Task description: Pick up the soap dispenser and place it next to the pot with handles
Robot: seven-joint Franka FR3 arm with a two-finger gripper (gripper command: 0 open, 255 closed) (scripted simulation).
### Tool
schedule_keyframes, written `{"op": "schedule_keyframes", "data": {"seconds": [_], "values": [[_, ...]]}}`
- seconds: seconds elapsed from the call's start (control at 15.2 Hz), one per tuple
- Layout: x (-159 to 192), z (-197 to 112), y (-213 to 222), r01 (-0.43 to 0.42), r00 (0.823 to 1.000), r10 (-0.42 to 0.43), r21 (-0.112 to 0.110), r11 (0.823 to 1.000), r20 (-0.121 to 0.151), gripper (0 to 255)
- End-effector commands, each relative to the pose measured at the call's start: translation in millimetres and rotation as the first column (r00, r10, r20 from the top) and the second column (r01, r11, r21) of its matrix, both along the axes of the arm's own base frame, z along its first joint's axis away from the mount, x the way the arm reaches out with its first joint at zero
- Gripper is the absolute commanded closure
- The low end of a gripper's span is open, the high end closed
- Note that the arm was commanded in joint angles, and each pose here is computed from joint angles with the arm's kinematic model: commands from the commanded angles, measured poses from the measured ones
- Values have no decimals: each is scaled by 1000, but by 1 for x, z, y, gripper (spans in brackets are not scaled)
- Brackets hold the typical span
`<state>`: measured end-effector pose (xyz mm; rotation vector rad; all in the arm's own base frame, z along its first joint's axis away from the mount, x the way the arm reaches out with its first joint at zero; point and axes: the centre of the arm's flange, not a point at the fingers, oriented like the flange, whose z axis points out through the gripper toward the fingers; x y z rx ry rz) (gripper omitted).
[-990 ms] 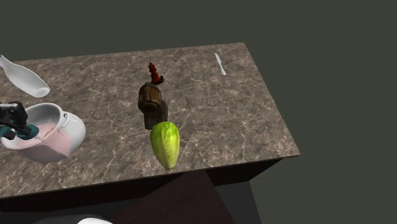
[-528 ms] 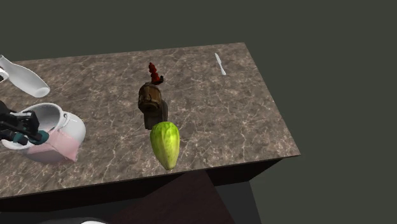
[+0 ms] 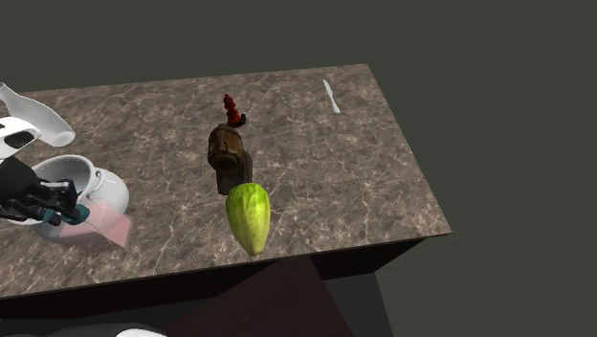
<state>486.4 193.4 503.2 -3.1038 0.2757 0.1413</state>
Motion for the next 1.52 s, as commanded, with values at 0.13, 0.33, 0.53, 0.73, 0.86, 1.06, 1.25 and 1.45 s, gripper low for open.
{"op": "schedule_keyframes", "data": {"seconds": [0.13,0.33,0.53,0.73,0.86,1.06,1.25,1.45], "values": [[0,-21,0,0,1000,0,0,1000,1,255],[0,-37,0,0,1000,0,0,1000,1,255],[0,-52,0,0,1000,0,0,1000,1,255],[0,-68,0,0,1000,0,0,1000,1,255],[0,-79,0,0,1000,0,0,1000,1,255],[0,-95,0,0,1000,0,0,1000,1,255],[0,-97,0,0,1000,0,0,1000,1,255],[0,-97,0,0,1000,0,0,1000,1,255]]}}
